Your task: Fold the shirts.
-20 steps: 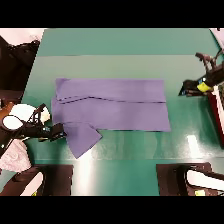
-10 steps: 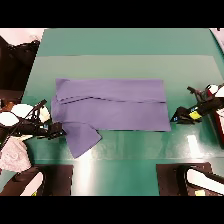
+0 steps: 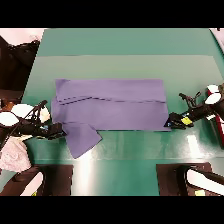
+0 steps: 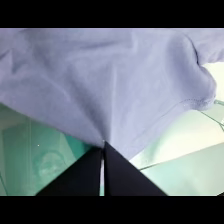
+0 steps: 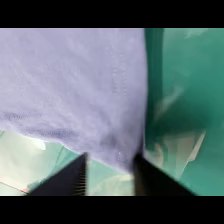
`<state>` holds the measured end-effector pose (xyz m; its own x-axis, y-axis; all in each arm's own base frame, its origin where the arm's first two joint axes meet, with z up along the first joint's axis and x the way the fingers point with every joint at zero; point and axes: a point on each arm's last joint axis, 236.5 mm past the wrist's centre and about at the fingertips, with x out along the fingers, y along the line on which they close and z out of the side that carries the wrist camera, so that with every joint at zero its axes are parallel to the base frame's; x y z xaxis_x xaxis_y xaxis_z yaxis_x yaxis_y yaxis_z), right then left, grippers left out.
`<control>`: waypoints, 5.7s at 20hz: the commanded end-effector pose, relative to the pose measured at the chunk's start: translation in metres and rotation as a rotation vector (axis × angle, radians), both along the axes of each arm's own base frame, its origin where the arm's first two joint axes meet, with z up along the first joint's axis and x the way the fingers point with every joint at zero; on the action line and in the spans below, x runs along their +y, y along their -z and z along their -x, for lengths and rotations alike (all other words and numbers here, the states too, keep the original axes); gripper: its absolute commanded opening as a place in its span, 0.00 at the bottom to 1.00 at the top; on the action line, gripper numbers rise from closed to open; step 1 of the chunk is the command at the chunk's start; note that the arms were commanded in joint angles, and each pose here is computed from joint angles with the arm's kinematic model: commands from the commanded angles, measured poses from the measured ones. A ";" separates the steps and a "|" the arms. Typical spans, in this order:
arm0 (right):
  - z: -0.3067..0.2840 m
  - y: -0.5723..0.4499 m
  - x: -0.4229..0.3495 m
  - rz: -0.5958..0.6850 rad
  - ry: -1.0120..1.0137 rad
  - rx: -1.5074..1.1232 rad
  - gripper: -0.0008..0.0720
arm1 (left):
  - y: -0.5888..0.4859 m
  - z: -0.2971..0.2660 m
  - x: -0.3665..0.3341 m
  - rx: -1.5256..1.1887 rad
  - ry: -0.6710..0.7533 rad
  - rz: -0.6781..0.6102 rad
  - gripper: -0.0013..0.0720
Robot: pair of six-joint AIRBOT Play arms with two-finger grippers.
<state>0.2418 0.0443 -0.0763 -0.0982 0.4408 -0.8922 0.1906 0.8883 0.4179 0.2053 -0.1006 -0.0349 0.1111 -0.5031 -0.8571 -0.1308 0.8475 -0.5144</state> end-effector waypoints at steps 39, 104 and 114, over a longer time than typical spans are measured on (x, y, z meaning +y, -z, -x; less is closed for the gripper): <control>-0.184 -0.103 -0.054 0.149 0.097 -0.557 0.03 | -0.099 -0.203 0.007 -0.735 -0.212 -0.143 0.05; -0.163 -0.299 0.228 -0.550 -0.520 -0.779 0.03 | -0.092 -0.287 -0.183 -0.435 0.387 -0.092 0.05; -0.147 -0.240 0.355 -0.626 -0.622 -0.748 0.03 | -0.305 -0.266 0.032 -0.768 0.090 -0.392 0.05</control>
<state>0.3924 0.3608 0.1883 0.0311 0.8852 -0.4642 -0.6758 0.3608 0.6427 0.4920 -0.1223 0.2255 0.6188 -0.3313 -0.7123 0.2780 0.9404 -0.1959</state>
